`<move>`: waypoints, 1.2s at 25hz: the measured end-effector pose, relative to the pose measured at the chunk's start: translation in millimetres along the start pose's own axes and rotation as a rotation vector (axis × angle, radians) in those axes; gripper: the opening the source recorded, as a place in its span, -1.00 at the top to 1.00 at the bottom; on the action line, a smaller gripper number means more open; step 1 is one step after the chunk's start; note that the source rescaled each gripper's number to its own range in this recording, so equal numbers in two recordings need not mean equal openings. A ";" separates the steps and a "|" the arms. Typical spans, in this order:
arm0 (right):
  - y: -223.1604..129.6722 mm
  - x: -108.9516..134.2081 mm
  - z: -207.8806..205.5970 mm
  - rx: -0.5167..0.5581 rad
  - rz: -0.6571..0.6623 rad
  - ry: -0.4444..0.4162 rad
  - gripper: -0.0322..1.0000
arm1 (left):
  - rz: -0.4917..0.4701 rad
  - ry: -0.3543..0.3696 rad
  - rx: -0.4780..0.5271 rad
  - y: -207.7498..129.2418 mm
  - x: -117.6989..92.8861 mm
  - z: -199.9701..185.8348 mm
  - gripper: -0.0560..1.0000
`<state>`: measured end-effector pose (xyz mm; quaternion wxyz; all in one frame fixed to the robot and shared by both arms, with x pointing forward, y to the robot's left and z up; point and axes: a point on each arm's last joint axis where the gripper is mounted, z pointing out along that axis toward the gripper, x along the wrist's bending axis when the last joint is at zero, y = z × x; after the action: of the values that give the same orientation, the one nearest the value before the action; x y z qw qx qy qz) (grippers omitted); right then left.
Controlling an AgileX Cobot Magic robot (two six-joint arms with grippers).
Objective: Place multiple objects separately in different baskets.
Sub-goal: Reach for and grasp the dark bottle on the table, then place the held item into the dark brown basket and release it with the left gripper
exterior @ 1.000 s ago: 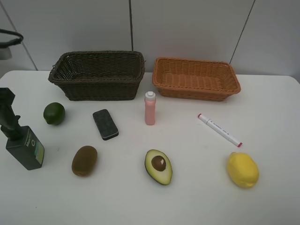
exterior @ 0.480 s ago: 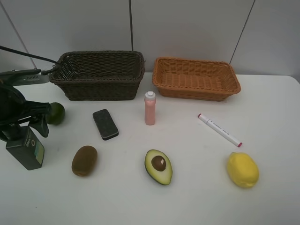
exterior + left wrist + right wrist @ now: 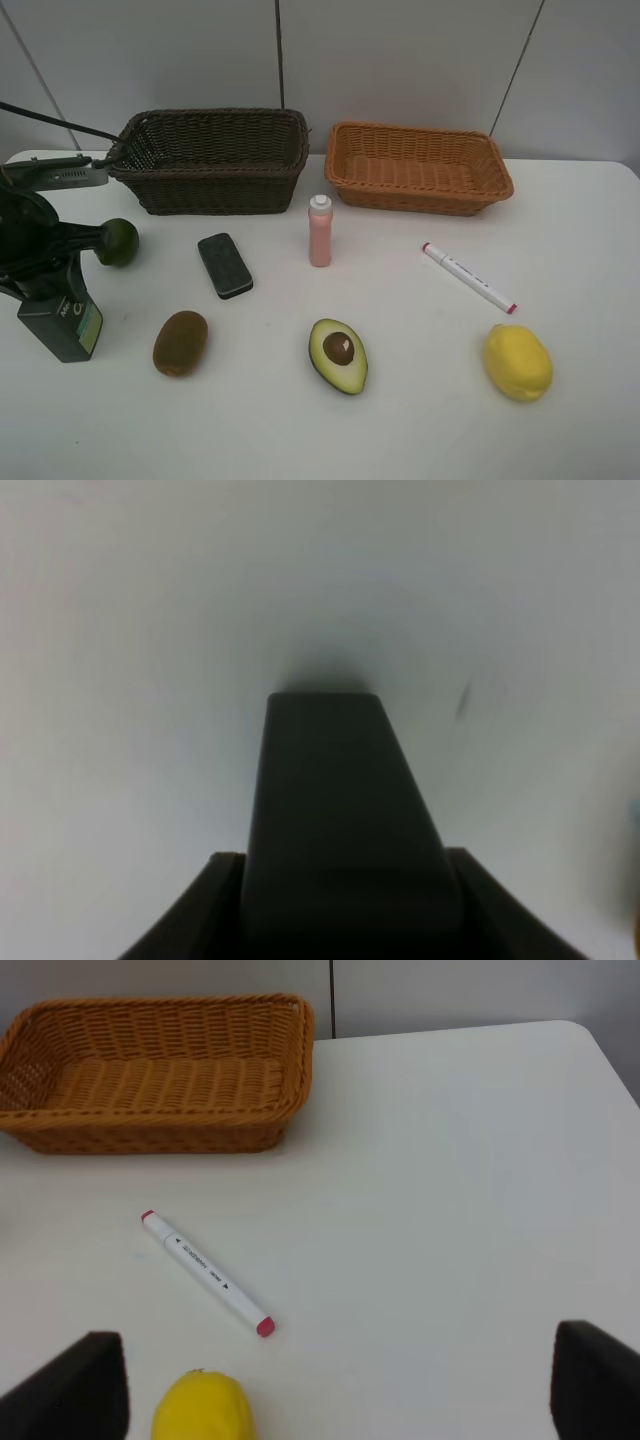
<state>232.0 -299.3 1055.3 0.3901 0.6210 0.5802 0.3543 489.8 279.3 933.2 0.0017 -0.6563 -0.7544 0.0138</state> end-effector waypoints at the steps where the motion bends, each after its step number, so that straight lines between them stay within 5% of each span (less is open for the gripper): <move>1: 0.0 0.0 0.0 0.000 0.000 0.000 -0.99 | 0.000 0.002 0.011 -1.2 0.2 -0.7 0.87; 5: 0.0 0.0 0.0 0.000 0.000 0.000 -0.99 | 0.006 0.000 0.015 -0.9 -0.7 -30.0 0.87; 10: 0.0 0.0 0.0 0.000 0.000 0.000 -0.99 | 0.020 -0.083 -0.224 22.6 -10.6 -114.7 0.87; 15: 0.0 0.0 0.0 0.000 0.000 0.000 -0.99 | 0.058 -0.127 -0.413 77.3 -24.6 -158.9 0.87; 24: 0.0 0.0 0.0 0.000 0.000 0.000 -0.99 | 0.059 -0.128 -0.418 199.0 -50.5 -100.2 0.87; 30: 0.0 0.0 0.0 0.000 0.000 0.000 -0.99 | 0.057 -0.121 -0.382 237.1 -57.8 -47.5 0.86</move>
<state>232.0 -299.3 1055.3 0.3901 0.6210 0.5802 0.3543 733.6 255.7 976.1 -0.1685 -0.6636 -0.7233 -0.0903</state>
